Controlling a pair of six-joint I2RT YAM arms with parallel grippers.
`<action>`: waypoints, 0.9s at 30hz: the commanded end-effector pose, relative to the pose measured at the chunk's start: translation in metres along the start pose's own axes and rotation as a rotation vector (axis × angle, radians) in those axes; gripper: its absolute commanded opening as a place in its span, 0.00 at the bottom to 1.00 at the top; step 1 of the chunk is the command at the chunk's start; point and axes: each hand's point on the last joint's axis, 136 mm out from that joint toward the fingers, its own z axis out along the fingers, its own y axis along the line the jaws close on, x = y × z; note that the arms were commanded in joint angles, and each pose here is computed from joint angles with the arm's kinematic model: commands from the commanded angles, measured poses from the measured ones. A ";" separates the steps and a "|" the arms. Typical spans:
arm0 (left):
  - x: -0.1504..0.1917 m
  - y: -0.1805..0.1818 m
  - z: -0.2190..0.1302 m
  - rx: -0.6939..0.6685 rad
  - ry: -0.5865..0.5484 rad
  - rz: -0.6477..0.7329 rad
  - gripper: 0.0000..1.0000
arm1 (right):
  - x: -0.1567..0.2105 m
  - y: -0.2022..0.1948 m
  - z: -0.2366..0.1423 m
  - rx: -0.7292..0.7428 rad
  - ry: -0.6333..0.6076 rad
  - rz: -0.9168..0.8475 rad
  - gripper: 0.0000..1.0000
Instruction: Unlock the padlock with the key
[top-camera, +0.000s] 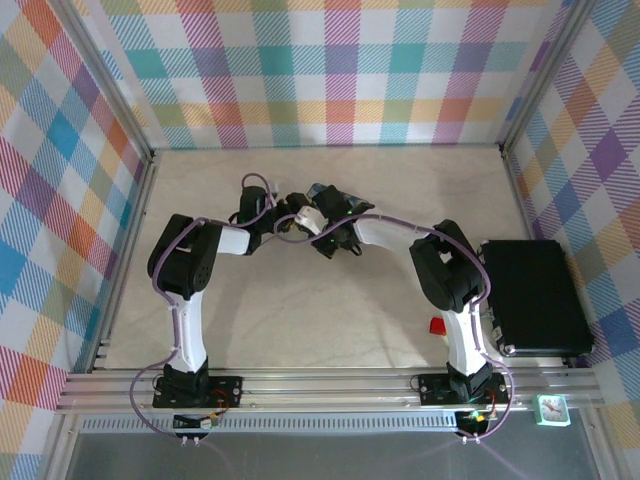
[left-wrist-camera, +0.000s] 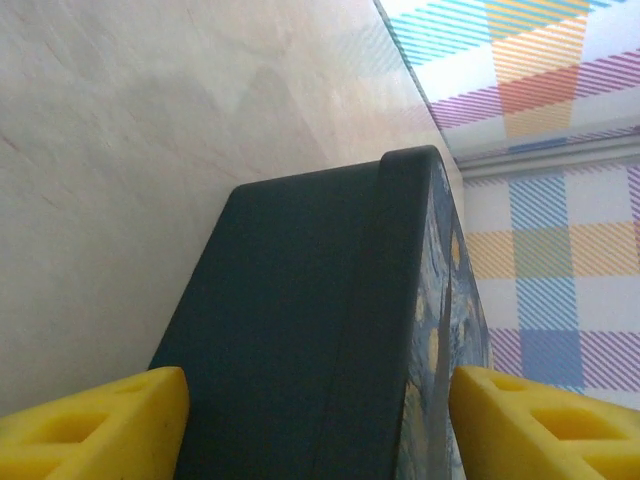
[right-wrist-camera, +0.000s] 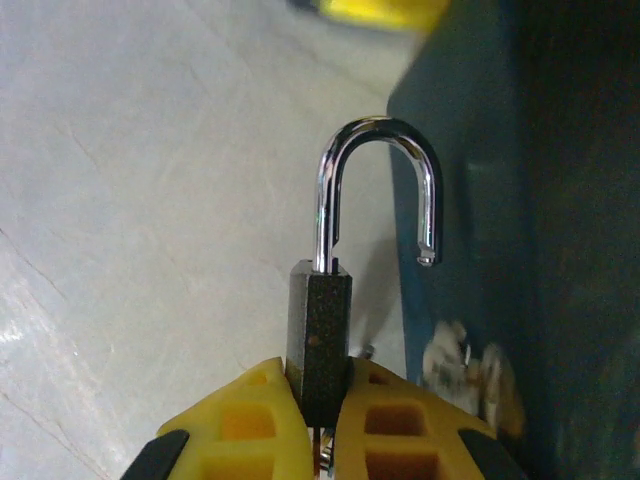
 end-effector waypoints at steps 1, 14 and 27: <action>0.014 -0.011 -0.001 0.066 0.021 -0.023 0.68 | -0.007 0.000 0.002 -0.034 -0.008 0.036 0.00; -0.030 -0.023 -0.031 0.053 -0.110 -0.001 0.71 | 0.011 0.027 -0.034 -0.118 -0.013 0.128 0.00; -0.022 -0.023 -0.099 -0.199 -0.130 0.161 0.90 | 0.060 0.111 -0.058 -0.219 0.114 0.297 0.02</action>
